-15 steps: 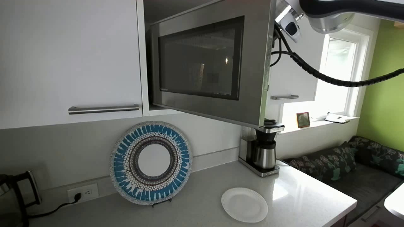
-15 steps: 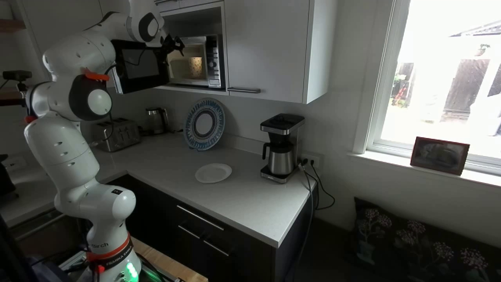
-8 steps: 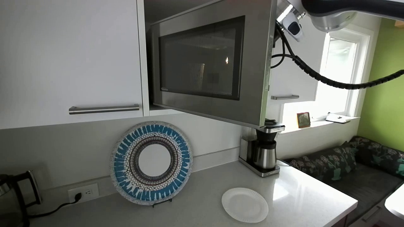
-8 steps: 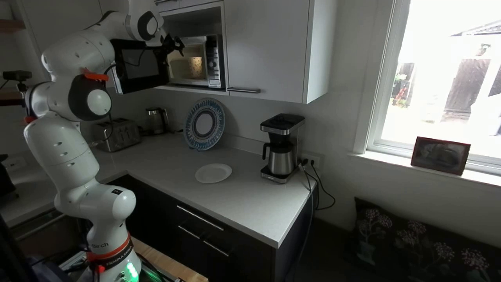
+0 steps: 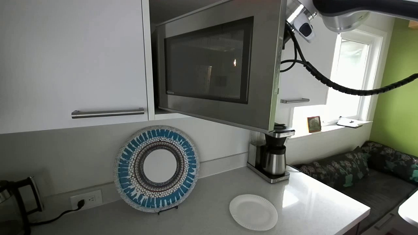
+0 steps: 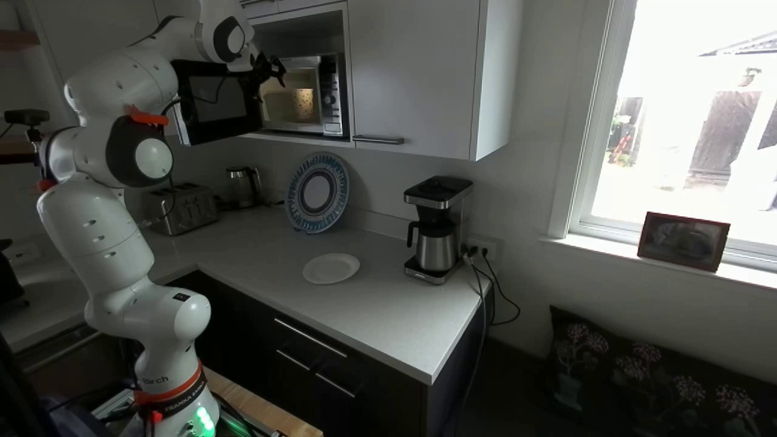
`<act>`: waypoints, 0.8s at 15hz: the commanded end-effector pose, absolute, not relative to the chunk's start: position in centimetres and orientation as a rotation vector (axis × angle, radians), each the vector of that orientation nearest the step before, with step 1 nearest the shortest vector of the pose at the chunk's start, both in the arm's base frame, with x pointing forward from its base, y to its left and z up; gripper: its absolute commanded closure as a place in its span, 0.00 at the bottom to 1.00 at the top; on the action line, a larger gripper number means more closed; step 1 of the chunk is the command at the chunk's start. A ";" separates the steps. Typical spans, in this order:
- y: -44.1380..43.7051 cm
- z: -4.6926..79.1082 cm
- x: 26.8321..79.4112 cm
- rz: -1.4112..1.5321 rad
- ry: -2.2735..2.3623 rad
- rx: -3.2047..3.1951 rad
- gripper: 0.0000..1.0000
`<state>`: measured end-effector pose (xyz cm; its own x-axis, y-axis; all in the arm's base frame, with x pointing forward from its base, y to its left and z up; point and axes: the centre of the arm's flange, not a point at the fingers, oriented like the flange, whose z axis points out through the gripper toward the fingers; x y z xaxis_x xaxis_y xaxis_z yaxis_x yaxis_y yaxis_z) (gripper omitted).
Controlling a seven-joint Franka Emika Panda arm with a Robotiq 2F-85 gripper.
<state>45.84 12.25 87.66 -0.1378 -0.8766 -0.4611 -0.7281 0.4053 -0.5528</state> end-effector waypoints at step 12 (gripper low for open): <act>8.9 91.6 44.3 -0.635 1.566 -2.072 0.00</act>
